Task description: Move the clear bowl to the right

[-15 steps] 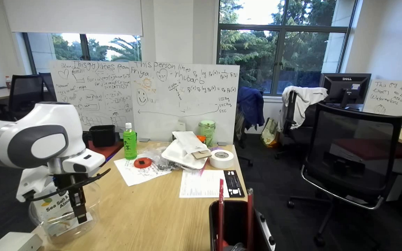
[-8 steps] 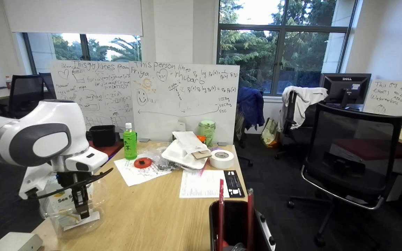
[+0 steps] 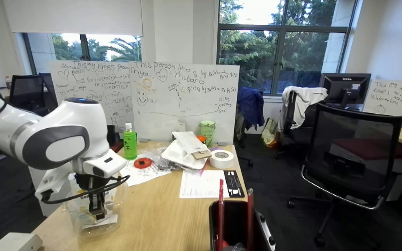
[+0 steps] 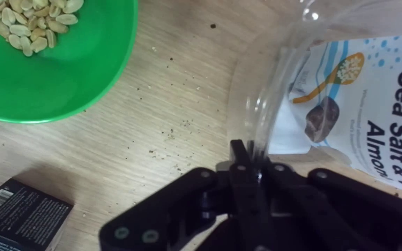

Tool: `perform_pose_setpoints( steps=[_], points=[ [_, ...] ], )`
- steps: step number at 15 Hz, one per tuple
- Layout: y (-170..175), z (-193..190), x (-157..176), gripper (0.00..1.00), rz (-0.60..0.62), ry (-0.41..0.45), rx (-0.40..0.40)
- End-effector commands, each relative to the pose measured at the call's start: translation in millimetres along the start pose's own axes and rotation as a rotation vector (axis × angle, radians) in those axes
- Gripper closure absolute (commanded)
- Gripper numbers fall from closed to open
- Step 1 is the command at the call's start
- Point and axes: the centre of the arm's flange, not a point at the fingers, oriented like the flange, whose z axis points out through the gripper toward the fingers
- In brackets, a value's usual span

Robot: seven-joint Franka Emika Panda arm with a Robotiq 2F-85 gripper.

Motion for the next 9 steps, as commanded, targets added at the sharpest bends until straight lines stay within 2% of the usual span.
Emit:
perform_pose_setpoints(
  steps=[1,9],
  points=[
    [28.5,-4.6,4.7,0.98,0.091,0.001,0.043],
    [97.7,-4.3,8.4,0.98,0.305,0.052,0.079]
  ],
)
